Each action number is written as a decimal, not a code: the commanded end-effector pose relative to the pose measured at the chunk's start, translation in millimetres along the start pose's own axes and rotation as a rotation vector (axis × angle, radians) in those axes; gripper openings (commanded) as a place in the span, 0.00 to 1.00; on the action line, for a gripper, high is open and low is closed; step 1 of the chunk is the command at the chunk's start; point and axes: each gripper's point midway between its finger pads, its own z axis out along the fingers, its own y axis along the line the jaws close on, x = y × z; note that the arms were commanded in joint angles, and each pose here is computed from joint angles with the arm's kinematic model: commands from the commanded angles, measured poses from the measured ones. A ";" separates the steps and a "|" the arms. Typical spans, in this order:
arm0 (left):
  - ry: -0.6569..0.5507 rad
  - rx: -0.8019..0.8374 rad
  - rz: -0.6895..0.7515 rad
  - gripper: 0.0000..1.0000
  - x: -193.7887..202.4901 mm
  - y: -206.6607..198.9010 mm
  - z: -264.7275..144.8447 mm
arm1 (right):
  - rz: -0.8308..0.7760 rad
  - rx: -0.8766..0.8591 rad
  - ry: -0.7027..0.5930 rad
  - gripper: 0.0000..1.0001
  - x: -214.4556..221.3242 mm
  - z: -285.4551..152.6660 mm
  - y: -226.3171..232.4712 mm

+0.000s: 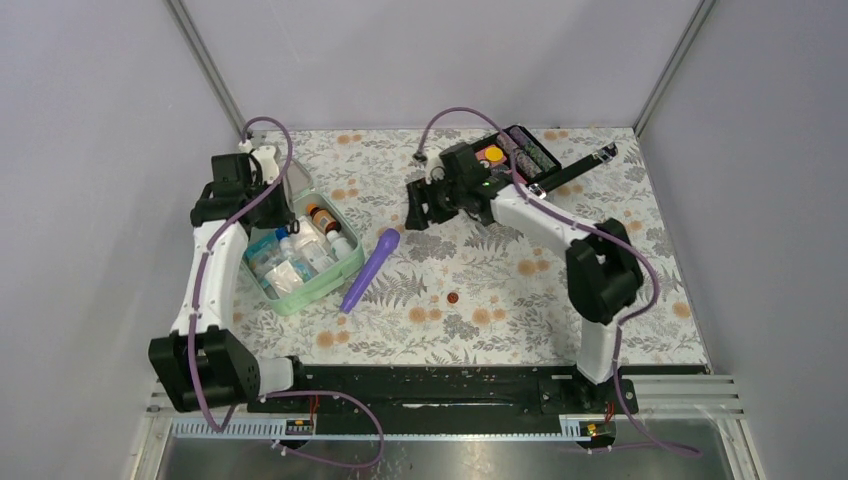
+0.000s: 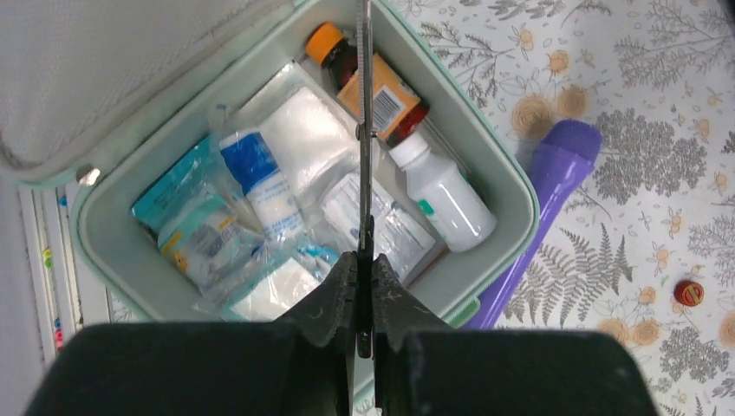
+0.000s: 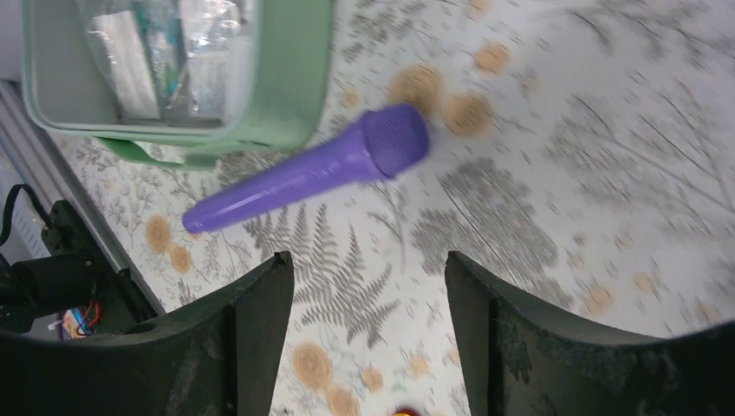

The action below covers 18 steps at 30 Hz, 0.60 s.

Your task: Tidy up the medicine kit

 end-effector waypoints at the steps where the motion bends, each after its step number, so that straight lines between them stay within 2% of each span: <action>1: -0.015 -0.058 0.042 0.00 15.6 1.3 -34.1 | -0.160 -0.171 -0.069 0.72 -35.6 29.3 64.3; 6: -0.049 -0.121 0.014 0.00 31.6 5.2 -60.4 | -0.129 -0.263 -0.060 0.79 -31.6 70.2 102.9; 10: -0.048 -0.049 -0.029 0.00 34.1 -8.8 -75.4 | -0.060 -0.284 -0.059 0.81 -26.6 94.5 114.9; 14: -0.039 -0.050 -0.053 0.00 37.4 -3.9 -79.6 | -0.006 -0.218 -0.069 0.71 -29.1 118.2 103.5; 18: -0.054 -0.018 -0.076 0.00 36.8 -8.6 -81.8 | -0.005 -0.109 -0.057 0.47 -24.1 139.2 81.4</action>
